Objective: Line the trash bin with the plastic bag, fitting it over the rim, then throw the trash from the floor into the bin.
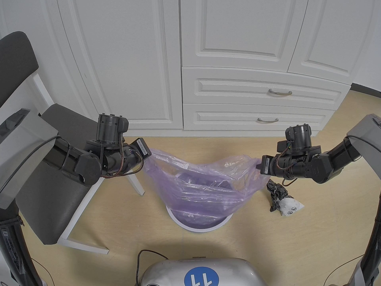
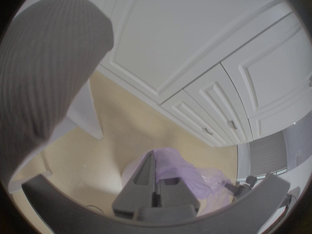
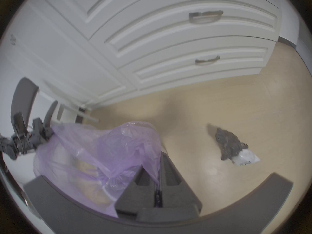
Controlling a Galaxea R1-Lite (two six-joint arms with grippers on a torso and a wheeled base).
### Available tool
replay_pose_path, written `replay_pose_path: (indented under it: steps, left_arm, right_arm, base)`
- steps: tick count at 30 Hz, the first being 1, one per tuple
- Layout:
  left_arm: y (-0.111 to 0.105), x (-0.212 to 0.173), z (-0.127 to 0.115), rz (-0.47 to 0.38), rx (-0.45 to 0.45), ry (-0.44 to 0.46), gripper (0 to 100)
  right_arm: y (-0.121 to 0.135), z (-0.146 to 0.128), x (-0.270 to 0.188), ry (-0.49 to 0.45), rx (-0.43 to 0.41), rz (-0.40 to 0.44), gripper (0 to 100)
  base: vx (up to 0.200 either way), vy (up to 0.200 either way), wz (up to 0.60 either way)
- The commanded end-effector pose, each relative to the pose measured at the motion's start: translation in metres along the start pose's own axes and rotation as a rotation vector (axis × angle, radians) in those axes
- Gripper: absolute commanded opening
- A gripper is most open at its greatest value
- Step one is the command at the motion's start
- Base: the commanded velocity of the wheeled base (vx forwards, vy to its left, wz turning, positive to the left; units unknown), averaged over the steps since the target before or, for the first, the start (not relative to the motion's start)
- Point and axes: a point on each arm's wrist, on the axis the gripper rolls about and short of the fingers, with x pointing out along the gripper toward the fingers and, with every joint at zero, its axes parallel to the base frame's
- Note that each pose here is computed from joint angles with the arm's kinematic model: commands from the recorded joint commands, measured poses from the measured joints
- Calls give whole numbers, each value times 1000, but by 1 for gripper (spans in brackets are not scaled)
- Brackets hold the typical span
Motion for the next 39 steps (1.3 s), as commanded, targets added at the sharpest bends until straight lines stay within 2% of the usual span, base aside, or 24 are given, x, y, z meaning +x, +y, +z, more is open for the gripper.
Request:
replay_pose_path:
  steps: [1, 8, 12, 13, 15, 19, 25, 27, 31, 33, 35, 36, 39]
  left_arm:
    - [0, 13, 4, 2, -36, -100, 0]
    - [-3, 7, 5, 1, -35, -111, 0]
    - [-15, 11, -22, -11, -4, -35, 0]
    - [-20, 13, -38, -15, 15, 4, 0]
    - [-27, 11, -55, -23, 37, 50, 0]
    - [-34, 9, -75, -36, 64, 99, 0]
    - [-22, 26, -94, 8, 79, 145, 0]
    - [-17, 28, -91, 21, 86, 140, 0]
    - [-19, 11, -75, 8, 114, 100, 0]
    - [-17, -22, -69, -11, 254, 88, 0]
    - [-17, -27, -67, -17, 269, 84, 0]
    - [-15, -49, -66, -33, 336, 89, 0]
    - [-10, -65, -68, -49, 405, 115, 0]
  right_arm:
    - [-13, -17, 28, -31, 96, -1, 0]
    - [-3, -21, 21, -69, 108, 52, 0]
    - [6, -32, 22, -25, 91, 83, 0]
    - [10, -37, 22, -8, 85, 88, 0]
    - [14, -43, 22, 11, 76, 94, 0]
    - [20, -52, 21, 33, 57, 105, 0]
    - [10, -62, 26, 69, 15, 89, 0]
    - [-2, -58, 20, 66, -16, 80, 0]
    - [-6, -54, 6, 56, -61, 74, 0]
    - [-15, -55, -7, 57, -155, 53, 0]
    - [-17, -55, -9, 56, -171, 48, 0]
    - [-27, -59, -19, 64, -258, 26, 0]
    - [-32, -64, -27, 80, -339, 15, 0]
  base:
    - [0, 0, 0]
    - [0, 0, 0]
    - [0, 0, 0]
    - [0, 0, 0]
    - [0, 0, 0]
    - [0, 0, 0]
    - [0, 0, 0]
    - [0, 0, 0]
    - [0, 0, 0]
    - [0, 0, 0]
    - [0, 0, 0]
    - [0, 0, 0]
    - [0, 0, 0]
